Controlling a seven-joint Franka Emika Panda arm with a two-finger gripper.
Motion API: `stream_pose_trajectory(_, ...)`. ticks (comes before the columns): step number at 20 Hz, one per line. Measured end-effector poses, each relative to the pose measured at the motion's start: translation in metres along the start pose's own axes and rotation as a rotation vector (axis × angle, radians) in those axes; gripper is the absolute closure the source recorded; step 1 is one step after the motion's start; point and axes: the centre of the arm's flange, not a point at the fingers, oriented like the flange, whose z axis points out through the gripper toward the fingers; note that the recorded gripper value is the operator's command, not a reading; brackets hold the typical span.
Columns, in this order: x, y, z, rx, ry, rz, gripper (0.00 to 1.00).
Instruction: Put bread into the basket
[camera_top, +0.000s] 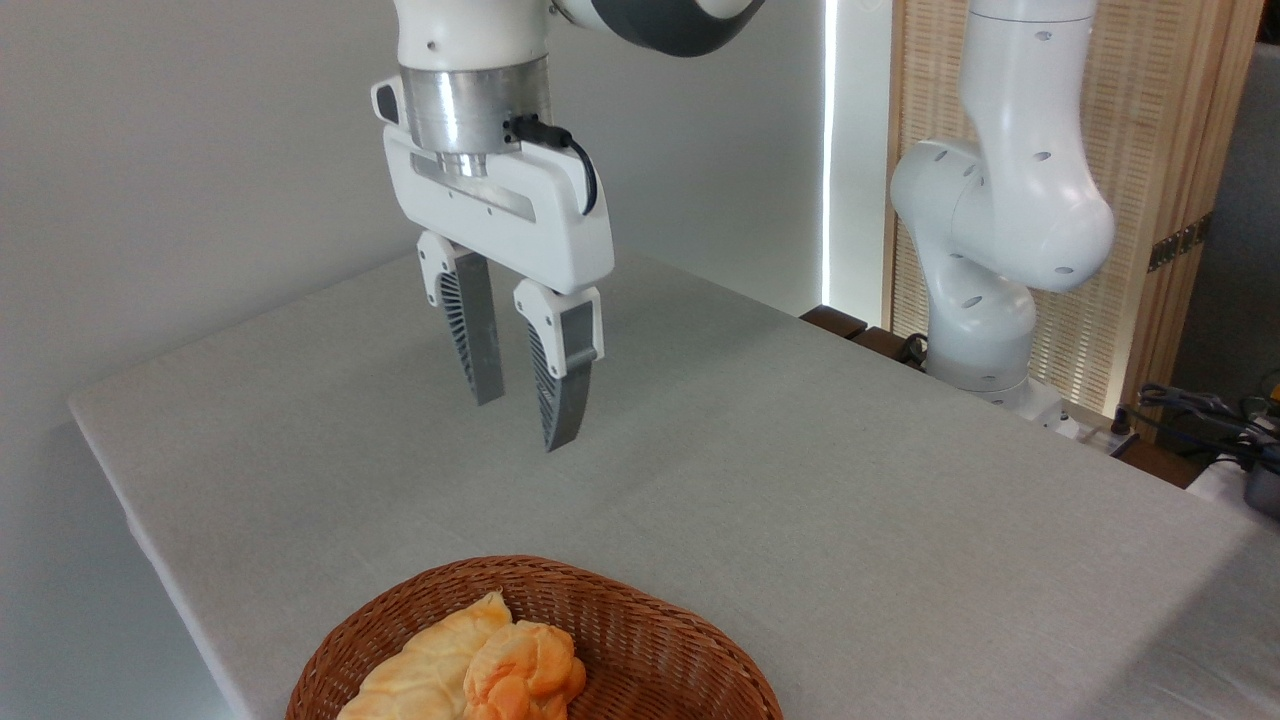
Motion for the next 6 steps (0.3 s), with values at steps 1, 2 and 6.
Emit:
stream_pose_trajectory(1, -0.0001, 0.0009, 0.0012, -0.005, -0.007, 0.001, 0.0)
stream_pose_trajectory(2, 0.0003, 0.0025, 0.0025, -0.011, -0.014, 0.004, 0.0)
stream_pose_trajectory(6, 0.0022, 0.0051, 0.0031, -0.013, -0.017, -0.019, 0.0)
